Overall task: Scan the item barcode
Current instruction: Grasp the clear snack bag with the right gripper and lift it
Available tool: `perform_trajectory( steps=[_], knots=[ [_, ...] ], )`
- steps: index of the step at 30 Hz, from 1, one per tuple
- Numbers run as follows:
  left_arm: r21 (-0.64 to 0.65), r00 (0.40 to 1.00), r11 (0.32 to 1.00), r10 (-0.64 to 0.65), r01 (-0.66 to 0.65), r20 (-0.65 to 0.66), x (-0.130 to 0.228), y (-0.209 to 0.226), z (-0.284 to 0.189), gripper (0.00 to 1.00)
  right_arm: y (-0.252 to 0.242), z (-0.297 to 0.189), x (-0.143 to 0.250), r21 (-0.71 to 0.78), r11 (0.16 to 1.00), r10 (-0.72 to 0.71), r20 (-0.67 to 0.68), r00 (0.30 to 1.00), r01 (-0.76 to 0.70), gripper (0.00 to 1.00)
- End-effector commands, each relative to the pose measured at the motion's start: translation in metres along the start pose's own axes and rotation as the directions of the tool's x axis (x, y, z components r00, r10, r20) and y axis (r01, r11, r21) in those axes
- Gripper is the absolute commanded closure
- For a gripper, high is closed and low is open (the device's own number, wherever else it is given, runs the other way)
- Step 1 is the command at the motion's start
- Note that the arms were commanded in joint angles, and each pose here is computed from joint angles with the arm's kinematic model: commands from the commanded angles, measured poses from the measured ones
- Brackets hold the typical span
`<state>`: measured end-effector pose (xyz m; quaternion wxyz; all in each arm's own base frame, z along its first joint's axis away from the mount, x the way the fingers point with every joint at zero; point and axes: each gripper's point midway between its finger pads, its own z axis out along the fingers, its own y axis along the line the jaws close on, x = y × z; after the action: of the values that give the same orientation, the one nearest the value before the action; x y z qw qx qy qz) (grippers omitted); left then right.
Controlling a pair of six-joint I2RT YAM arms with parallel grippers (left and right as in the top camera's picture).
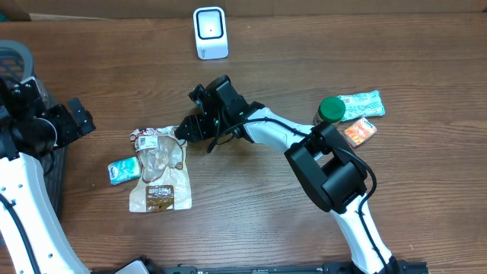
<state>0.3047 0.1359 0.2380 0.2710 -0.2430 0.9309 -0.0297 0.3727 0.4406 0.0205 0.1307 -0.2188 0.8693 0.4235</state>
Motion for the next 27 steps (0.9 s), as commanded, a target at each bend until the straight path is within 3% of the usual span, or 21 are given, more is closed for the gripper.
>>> perform_trajectory(
  steps=[1, 6, 9, 12, 16, 19, 23, 27],
  knots=[
    [0.012, 1.0, 1.0, 0.026, -0.026, 0.015, -0.004, -0.003, -0.004, 0.01, -0.004, 0.027, 0.034, 0.015, 0.999, 0.035, -0.08, 0.996, -0.034, 0.41],
    [0.012, 1.0, 1.0, 0.026, -0.026, 0.015, -0.004, -0.003, -0.004, 0.01, 0.0, 0.057, 0.067, 0.059, 0.997, 0.065, -0.132, 0.989, -0.058, 0.52],
    [0.012, 1.0, 1.0, 0.026, -0.026, 0.014, -0.004, -0.003, -0.004, 0.0, -0.007, 0.062, 0.071, 0.086, 0.991, 0.117, -0.126, 0.985, -0.106, 0.78],
    [0.012, 1.0, 1.0, 0.026, -0.026, 0.014, -0.004, -0.003, -0.004, 0.01, -0.011, 0.055, 0.062, 0.062, 0.989, 0.144, -0.123, 0.982, -0.137, 0.95],
    [0.012, 1.0, 1.0, 0.026, -0.026, 0.014, -0.004, -0.003, -0.004, 0.0, -0.011, 0.026, 0.042, -0.031, 0.975, 0.212, -0.141, 0.967, -0.218, 0.96],
    [0.012, 1.0, 1.0, 0.026, -0.026, 0.014, -0.004, -0.003, -0.004, 0.0, -0.012, -0.018, 0.017, -0.021, 0.967, 0.248, -0.112, 0.962, -0.252, 0.96],
    [0.011, 1.0, 1.0, 0.026, -0.026, 0.015, -0.004, -0.003, -0.004, 0.01, 0.003, -0.082, -0.005, 0.036, 0.981, 0.191, -0.071, 0.979, -0.188, 0.96],
    [0.012, 1.0, 1.0, 0.026, -0.026, 0.014, -0.004, -0.003, -0.004, 0.0, 0.016, -0.121, 0.0, 0.116, 0.984, 0.147, -0.084, 0.986, -0.136, 0.96]
  ],
)
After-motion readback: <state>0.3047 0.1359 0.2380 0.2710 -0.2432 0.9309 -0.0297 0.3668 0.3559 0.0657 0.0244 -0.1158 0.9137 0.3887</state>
